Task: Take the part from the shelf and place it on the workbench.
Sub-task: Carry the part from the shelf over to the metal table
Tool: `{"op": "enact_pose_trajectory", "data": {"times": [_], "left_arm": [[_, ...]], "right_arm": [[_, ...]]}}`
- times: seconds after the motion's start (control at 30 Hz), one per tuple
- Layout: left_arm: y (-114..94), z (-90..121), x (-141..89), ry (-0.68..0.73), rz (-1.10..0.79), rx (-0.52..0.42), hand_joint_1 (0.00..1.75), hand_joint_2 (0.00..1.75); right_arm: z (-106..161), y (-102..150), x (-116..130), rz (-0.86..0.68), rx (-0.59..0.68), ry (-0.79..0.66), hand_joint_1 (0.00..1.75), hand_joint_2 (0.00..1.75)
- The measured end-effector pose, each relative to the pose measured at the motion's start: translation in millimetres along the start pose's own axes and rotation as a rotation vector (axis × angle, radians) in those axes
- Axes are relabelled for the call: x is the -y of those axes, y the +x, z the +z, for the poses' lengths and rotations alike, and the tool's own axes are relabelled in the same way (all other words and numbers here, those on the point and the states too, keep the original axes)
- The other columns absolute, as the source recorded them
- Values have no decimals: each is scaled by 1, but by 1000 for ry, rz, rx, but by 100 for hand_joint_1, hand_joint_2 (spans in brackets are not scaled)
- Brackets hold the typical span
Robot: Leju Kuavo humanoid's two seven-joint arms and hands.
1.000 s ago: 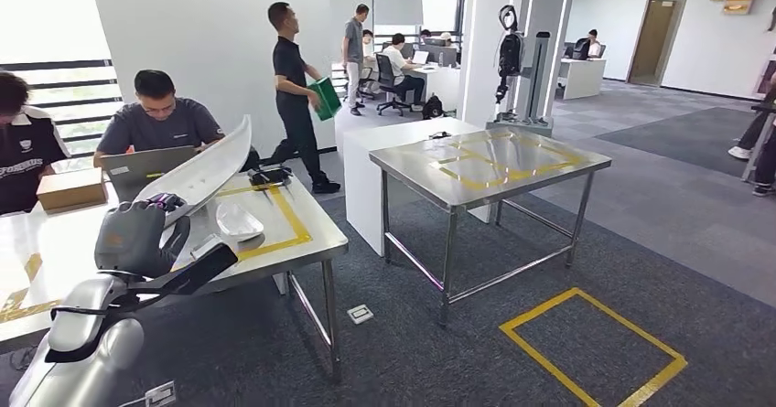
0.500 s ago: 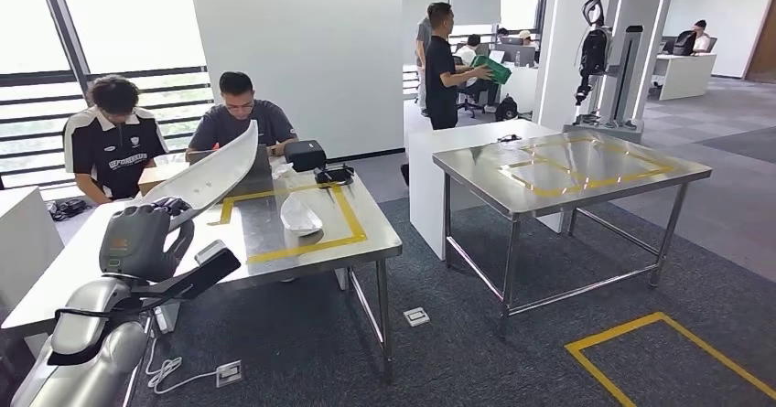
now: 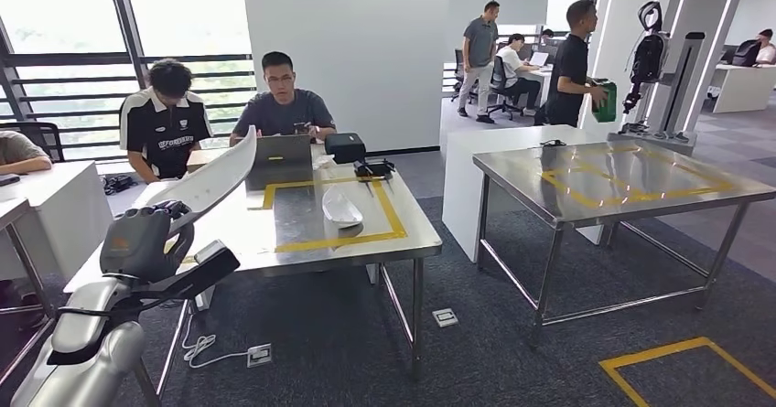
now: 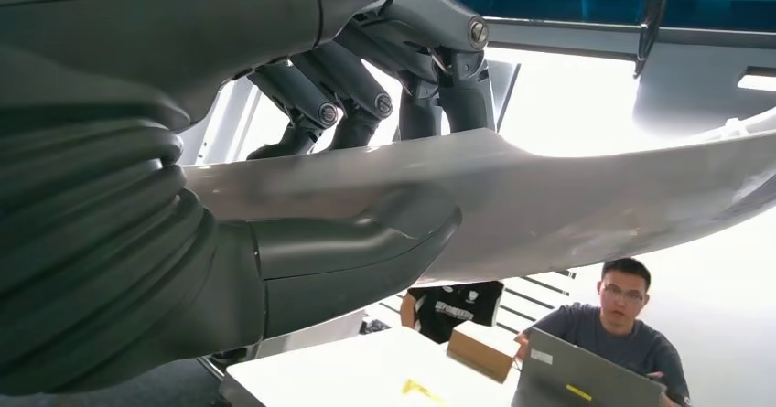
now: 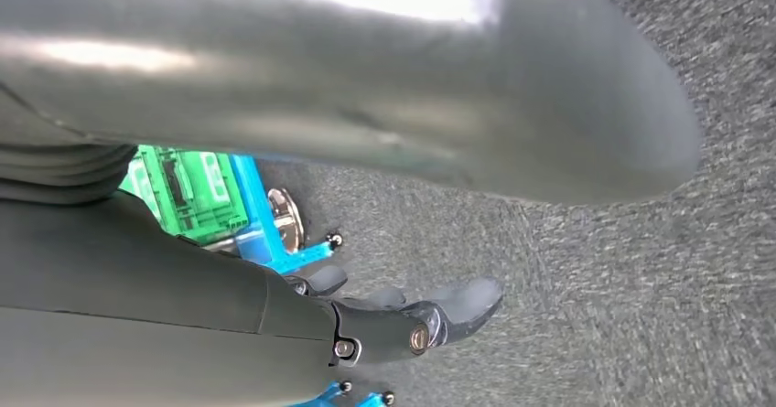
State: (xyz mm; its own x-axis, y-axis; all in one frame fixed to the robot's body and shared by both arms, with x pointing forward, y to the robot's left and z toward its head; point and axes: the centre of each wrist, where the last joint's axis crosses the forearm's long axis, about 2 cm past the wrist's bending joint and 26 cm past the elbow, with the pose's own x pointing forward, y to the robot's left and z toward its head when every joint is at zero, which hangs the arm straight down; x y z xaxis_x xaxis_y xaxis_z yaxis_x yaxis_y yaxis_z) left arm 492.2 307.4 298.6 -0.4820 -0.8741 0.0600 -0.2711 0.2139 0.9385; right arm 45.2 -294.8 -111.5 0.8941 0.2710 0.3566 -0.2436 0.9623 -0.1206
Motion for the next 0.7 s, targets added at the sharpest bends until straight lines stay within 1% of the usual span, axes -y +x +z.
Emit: {"op": "enact_pose_trajectory", "data": {"times": [0.7], "left_arm": [[2, -2, -3, -5, -7, -5, 175, 175]], "right_arm": [[0, 0, -1, -4, -2, 8, 0, 0]]}}
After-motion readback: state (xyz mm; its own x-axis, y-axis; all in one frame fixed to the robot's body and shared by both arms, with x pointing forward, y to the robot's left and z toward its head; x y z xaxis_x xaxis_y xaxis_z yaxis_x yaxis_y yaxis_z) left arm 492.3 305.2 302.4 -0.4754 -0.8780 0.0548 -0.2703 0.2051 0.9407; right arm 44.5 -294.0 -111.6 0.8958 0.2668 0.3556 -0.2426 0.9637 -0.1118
